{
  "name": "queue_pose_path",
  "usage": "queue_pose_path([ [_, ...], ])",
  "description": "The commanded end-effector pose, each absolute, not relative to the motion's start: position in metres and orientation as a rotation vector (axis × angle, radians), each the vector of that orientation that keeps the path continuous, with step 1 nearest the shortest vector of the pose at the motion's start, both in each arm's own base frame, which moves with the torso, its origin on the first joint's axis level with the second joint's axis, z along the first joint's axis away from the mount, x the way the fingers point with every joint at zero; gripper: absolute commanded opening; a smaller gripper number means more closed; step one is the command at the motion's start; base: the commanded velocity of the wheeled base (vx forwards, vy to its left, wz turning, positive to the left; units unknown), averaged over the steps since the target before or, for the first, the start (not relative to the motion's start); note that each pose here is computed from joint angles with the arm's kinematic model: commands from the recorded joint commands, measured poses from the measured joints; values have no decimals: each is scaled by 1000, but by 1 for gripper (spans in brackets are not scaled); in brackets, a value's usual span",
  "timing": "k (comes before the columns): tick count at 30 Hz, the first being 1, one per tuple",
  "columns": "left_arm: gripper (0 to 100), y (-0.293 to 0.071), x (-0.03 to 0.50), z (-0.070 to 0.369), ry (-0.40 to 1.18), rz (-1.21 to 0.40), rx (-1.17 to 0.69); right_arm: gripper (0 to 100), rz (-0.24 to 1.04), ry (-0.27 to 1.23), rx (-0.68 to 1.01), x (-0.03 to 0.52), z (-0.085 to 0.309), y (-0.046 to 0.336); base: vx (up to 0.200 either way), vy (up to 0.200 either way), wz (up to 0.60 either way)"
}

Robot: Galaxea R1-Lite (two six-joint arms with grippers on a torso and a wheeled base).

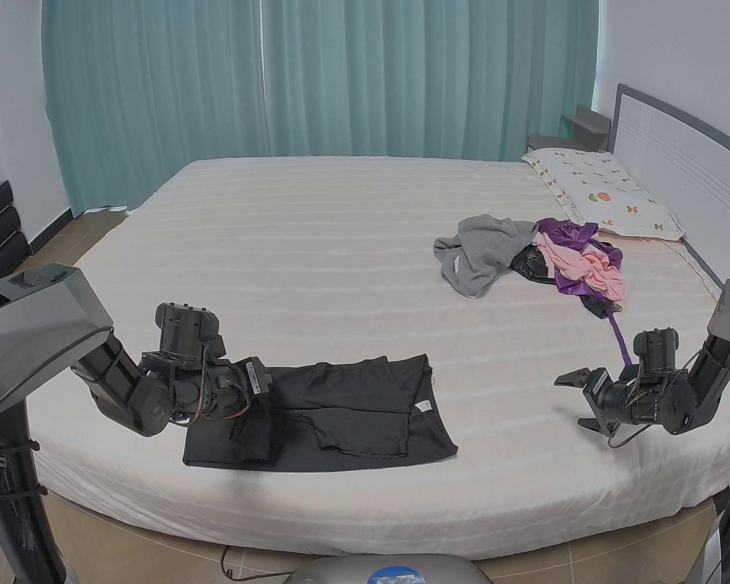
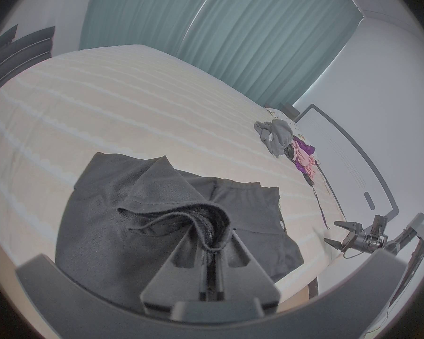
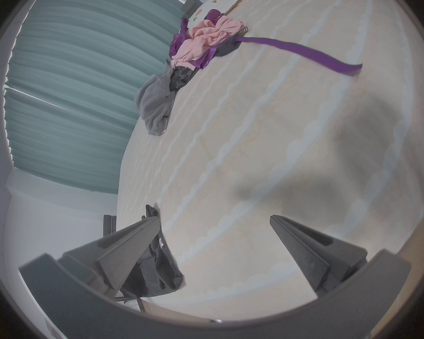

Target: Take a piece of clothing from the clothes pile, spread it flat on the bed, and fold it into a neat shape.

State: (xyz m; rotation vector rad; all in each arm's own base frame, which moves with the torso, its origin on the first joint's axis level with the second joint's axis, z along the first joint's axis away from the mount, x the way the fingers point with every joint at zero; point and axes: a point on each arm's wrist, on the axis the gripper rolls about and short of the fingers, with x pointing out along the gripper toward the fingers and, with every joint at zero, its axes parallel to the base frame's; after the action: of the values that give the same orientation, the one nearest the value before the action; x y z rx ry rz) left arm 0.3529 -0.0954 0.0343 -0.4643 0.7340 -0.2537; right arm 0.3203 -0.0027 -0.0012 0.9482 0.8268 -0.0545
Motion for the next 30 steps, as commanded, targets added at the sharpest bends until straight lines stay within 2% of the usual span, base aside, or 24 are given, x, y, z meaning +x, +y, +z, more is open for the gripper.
queue_pose_path([
  [1,0,-119,361,41,738,-296,-472,100,-52,838,945,320,-4,0,0,-200,0],
  [6,0,-134,371,45,755,-312,-478,100,-53,840,945,320,-5,0,0,-200,0],
  [14,0,-155,377,40,784,-344,-469,100,-51,840,943,321,-5,0,0,0,0],
  [30,0,-183,390,40,814,-334,-606,100,-47,846,940,321,-6,3,0,0,0],
])
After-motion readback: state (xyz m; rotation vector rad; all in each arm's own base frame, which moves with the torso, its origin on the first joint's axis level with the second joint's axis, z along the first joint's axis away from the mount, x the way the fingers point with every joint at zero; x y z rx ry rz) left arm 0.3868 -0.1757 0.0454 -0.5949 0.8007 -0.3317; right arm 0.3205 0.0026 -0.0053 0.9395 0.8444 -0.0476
